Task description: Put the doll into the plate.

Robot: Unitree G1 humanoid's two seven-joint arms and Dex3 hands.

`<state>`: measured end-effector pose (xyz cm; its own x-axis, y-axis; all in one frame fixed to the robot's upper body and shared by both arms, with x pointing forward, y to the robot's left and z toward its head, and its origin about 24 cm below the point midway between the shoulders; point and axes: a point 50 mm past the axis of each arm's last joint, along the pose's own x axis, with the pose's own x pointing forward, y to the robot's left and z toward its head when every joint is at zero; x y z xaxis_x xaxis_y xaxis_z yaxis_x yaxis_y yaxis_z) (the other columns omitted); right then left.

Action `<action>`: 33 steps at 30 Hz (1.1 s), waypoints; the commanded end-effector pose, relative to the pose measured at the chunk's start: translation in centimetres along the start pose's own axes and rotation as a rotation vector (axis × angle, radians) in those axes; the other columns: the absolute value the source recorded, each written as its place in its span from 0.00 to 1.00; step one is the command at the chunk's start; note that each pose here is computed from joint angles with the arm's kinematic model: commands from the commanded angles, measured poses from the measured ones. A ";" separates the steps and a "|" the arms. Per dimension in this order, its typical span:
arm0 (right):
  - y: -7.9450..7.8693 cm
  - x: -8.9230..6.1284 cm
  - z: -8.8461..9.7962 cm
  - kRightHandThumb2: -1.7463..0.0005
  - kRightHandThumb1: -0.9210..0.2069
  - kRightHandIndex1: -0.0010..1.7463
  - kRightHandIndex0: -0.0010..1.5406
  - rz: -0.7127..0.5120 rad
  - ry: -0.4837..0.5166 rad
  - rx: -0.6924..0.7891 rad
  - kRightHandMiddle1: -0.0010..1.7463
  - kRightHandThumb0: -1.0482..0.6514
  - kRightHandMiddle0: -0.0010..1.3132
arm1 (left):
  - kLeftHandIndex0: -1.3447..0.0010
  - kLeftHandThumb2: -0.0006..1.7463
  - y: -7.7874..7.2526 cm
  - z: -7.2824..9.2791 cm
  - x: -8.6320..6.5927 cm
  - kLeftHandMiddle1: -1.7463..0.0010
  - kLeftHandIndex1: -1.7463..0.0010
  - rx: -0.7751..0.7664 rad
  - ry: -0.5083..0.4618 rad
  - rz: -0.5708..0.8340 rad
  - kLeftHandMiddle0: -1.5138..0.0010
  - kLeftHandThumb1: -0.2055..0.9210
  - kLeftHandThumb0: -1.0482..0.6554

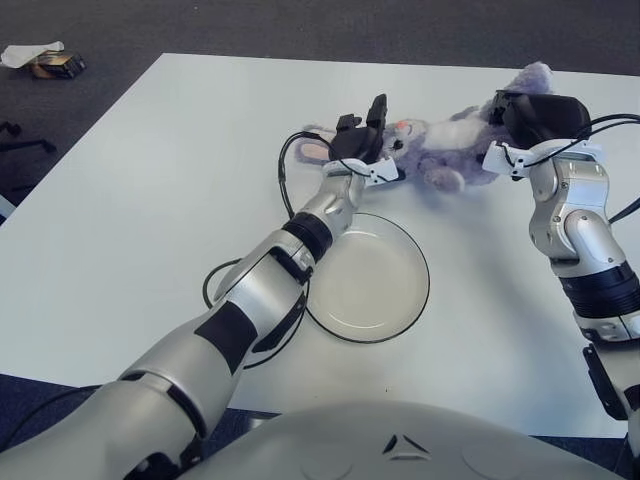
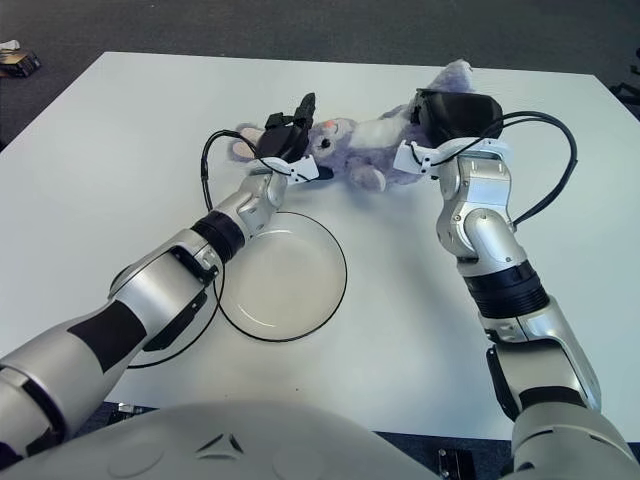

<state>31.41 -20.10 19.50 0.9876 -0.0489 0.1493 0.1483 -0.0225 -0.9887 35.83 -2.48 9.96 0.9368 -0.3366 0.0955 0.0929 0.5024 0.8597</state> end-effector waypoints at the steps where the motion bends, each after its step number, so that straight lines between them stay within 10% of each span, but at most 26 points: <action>1: -0.5 -0.4 0.0 0.23 0.55 1.00 0.86 -0.010 -0.009 0.035 1.00 0.33 0.48 | 1.00 0.03 -0.7 4.8 0.3 0.49 0.78 -0.063 -0.087 -0.038 1.00 0.93 0.09; 15: -1.1 -1.0 0.4 0.24 0.55 1.00 0.84 0.020 -0.041 0.050 1.00 0.33 0.48 | 1.00 0.04 -1.6 4.9 0.0 0.63 0.76 -0.062 -0.126 -0.122 1.00 0.93 0.06; 33: -1.6 -1.7 0.8 0.24 0.54 1.00 0.82 0.042 -0.095 0.113 1.00 0.33 0.47 | 1.00 0.05 -1.7 5.0 -0.3 0.56 0.57 -0.129 -0.252 -0.153 1.00 0.93 0.05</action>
<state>29.92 -19.35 20.53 0.9945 0.0128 0.1037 0.1030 0.0461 -0.9936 35.23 -3.35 9.01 0.8698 -0.4914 0.0447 0.2274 0.4796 0.8475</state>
